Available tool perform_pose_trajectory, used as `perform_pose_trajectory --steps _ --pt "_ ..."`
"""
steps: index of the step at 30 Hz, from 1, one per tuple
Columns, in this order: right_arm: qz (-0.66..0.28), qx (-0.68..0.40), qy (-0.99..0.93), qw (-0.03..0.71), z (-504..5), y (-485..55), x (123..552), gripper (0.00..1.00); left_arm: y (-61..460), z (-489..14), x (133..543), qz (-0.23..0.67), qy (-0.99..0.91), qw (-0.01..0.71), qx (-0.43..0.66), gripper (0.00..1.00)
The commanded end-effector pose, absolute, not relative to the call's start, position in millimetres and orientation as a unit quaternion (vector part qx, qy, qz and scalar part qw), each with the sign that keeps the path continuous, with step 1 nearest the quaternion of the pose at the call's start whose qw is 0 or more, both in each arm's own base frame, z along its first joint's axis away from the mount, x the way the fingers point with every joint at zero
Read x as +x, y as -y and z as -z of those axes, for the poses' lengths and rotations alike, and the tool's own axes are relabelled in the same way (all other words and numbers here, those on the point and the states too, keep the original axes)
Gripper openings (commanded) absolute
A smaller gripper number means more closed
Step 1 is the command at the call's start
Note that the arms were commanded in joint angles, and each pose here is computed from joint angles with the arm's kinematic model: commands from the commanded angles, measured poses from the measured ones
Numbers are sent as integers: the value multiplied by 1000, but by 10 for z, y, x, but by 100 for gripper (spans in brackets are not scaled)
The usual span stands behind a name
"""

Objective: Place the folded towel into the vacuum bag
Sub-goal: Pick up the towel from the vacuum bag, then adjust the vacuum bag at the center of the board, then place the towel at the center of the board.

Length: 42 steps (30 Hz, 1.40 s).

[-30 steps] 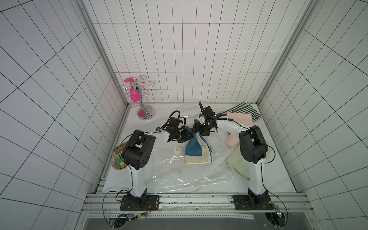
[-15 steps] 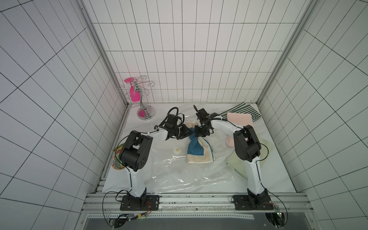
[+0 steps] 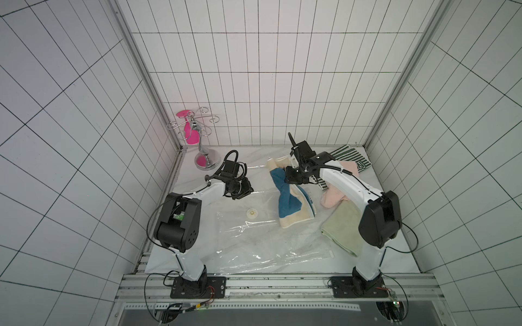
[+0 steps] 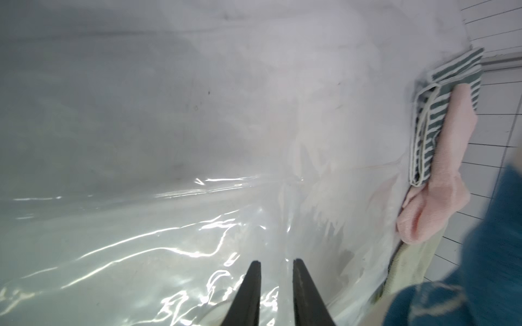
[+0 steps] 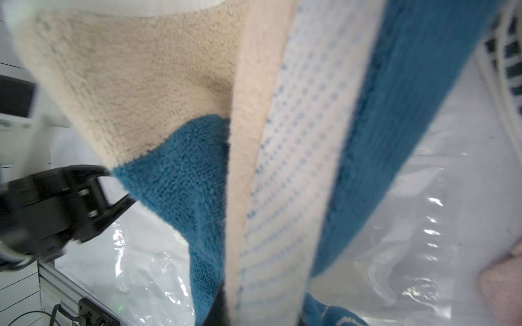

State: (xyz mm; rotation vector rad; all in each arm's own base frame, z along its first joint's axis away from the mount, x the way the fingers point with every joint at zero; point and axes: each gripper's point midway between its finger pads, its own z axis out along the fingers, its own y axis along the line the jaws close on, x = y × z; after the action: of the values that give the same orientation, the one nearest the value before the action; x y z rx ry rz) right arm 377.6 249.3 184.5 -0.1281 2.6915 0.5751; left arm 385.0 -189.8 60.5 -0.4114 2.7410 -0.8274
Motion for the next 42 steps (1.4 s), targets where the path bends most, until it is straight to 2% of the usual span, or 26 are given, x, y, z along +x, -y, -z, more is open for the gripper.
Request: perform_pose_trajectory --steps 1,9,16,20,25,29,33,36,39,40,41,42 --pt "-192 -19 -967 164 -1740 -2174 3513 6 1875 -436 3982 242 -952 130 -137 23" --pt "-172 54 -964 196 -1877 -1436 3336 6 1992 -202 4499 227 -953 127 -152 23" --pt "-94 121 -968 199 -1825 -742 3390 6 2179 -147 4926 259 -946 126 -148 24" --pt "-30 165 -965 201 -1742 -328 3481 7 2202 -580 4969 275 -942 146 -127 24" --pt "-6 197 -968 155 -1282 -202 3578 13 2224 -1301 4582 264 -947 173 -62 25" --pt "1 214 -966 142 -900 -191 3742 36 2303 -1731 4030 226 -953 203 8 26" --pt "23 214 -969 118 -678 -117 3747 53 2357 -1743 3570 239 -953 186 17 27" --pt "23 213 -970 112 -658 -82 3682 63 2333 -1732 3437 251 -951 181 8 27" --pt "27 206 -973 103 -710 -54 3627 70 2308 -1789 3418 254 -947 195 12 27" --pt "29 204 -973 106 -773 -51 3614 76 2291 -1791 3408 251 -948 195 12 27" --pt "28 205 -972 110 -841 -50 3593 87 2280 -1788 3388 250 -949 192 12 27" --pt "29 203 -971 121 -966 -52 3567 89 2266 -1787 3359 250 -950 187 11 27"
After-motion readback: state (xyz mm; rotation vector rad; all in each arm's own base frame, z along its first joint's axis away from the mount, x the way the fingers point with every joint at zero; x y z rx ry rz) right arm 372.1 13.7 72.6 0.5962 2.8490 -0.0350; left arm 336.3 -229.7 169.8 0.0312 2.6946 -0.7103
